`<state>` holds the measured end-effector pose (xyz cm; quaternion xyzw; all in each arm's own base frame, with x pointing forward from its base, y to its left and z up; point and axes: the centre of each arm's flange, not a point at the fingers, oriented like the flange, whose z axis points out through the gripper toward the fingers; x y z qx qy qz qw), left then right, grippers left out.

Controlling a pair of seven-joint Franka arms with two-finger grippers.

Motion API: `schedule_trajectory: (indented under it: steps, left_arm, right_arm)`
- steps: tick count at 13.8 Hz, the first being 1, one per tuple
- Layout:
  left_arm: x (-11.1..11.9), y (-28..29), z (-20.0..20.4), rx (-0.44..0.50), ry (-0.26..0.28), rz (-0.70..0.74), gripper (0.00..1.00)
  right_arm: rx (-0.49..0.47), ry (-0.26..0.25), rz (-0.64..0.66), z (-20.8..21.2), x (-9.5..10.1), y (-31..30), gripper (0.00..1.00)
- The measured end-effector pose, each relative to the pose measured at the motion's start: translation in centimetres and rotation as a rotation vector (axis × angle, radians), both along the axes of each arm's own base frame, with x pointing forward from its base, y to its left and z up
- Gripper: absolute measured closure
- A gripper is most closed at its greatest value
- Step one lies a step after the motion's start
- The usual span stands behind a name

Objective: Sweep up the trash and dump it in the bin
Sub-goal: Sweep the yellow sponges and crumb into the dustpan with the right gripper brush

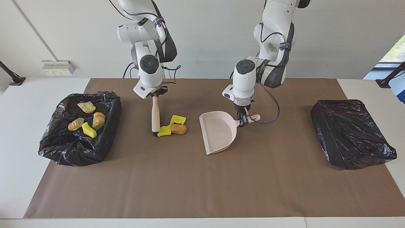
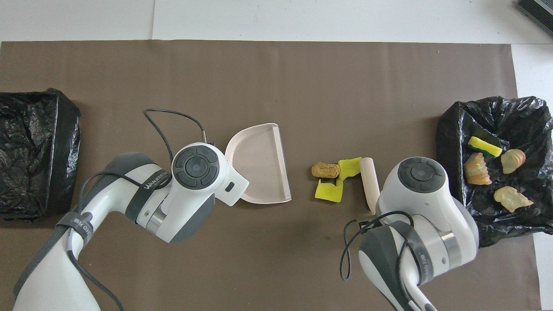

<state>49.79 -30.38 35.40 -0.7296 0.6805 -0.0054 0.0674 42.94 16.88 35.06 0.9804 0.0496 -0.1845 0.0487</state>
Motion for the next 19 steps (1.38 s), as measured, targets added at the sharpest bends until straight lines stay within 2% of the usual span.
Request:
schedule_trajectory:
  steps: [7, 11, 13, 16, 19]
  left_arm:
    - [0.0, 0.0, 0.0, -0.001, -0.001, 0.0, 0.67]
    - [0.0, 0.0, 0.0, -0.001, -0.002, 0.0, 0.67]
    - [0.0, 0.0, 0.0, -0.001, -0.002, 0.0, 0.67]
    - [0.0, 0.0, 0.0, -0.001, -0.002, 0.0, 0.67]
    - [0.3, 0.3, 0.1, -0.003, -0.005, 0.003, 0.67]
  right_arm:
    - [0.242, -0.046, -0.115, -0.7, -2.5, 13.6, 0.74]
    - [0.302, -0.04, -0.188, 1.8, 0.1, 16.5, 0.74]
    - [0.282, -0.011, -0.176, 4.2, 1.5, 15.9, 0.74]
    - [0.147, -0.021, -0.123, 8.2, 4.4, 11.4, 0.74]
    - [0.033, -0.03, -0.047, 8.8, 4.6, 9.8, 0.74]
